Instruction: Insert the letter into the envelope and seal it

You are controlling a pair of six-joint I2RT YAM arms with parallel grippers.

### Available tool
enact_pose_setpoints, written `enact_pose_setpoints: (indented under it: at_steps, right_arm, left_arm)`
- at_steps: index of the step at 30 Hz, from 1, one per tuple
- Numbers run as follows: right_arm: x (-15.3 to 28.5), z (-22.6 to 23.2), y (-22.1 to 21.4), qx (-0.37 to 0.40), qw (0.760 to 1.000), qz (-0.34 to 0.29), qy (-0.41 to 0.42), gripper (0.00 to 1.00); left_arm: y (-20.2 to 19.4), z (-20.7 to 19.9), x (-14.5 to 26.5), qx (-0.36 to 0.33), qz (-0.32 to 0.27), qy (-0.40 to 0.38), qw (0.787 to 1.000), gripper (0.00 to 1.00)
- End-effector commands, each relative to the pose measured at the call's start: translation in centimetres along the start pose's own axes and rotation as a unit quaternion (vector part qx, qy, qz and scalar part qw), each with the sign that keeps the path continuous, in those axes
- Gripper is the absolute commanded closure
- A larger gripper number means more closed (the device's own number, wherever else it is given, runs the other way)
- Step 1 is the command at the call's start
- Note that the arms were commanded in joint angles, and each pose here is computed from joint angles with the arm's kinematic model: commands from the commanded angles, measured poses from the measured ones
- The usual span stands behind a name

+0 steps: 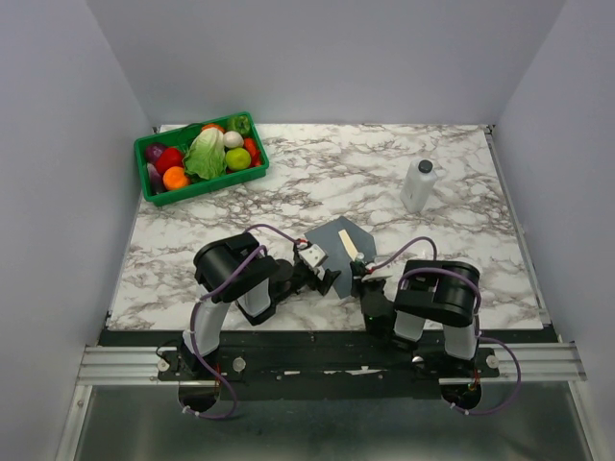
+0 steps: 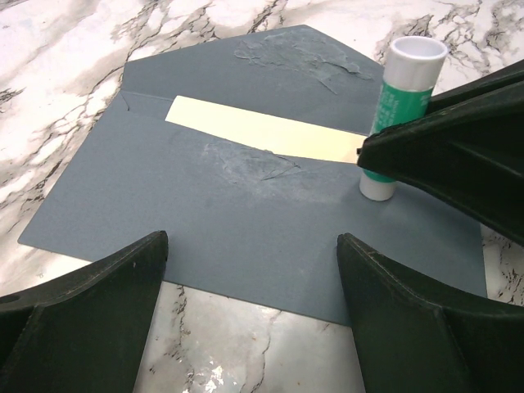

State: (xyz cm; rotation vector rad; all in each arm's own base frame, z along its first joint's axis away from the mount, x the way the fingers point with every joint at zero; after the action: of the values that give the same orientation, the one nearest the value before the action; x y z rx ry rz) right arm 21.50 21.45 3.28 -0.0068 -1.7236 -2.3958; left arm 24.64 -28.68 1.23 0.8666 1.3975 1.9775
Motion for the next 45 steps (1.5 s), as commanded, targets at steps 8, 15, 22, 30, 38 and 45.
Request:
enact_pose_setpoints:
  at_steps: [8, 15, 22, 30, 38, 45]
  right_arm:
    - [-0.3, 0.5, -3.0, 0.019, 0.999, 0.032, 0.036, 0.99]
    - [-1.5, 0.6, -3.2, 0.009, 0.998, 0.038, 0.042, 0.99]
    - [-2.8, 1.1, -3.0, 0.012, 0.998, 0.037, 0.053, 0.99]
    - [-4.1, 1.9, -3.0, 0.010, 0.997, 0.038, 0.069, 0.99]
    - [-6.0, 1.6, -2.5, 0.018, 0.997, 0.032, 0.071, 0.99]
    - [-7.6, 0.6, -2.0, 0.040, 0.997, 0.027, 0.052, 0.99]
  left_arm:
    - [-4.5, 1.2, 2.4, 0.001, 0.047, 0.040, 0.998, 0.08]
    - [-4.6, 1.1, 2.5, 0.001, 0.048, 0.038, 0.998, 0.08]
    - [-4.6, 0.8, 2.3, -0.001, 0.046, 0.029, 0.999, 0.08]
    - [-4.7, 0.6, 2.1, -0.003, 0.044, 0.019, 0.999, 0.08]
    - [-4.6, 0.5, 2.1, -0.004, 0.044, 0.018, 0.999, 0.08]
    - [-4.7, 0.5, 2.2, -0.003, 0.045, 0.017, 0.999, 0.08]
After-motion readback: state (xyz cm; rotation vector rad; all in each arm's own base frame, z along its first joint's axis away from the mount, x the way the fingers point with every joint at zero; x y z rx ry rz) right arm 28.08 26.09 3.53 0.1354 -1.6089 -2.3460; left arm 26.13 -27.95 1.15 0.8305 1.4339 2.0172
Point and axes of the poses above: each gripper's point midway between its finger pads, its own x axis back along the fingers, its own z axis along the line the jaws close on, y = z × x, the point moved 3 cm from there along x, back along the fingers, and after that the axes turned 15 degrees about -x, right-handed, at the moved point
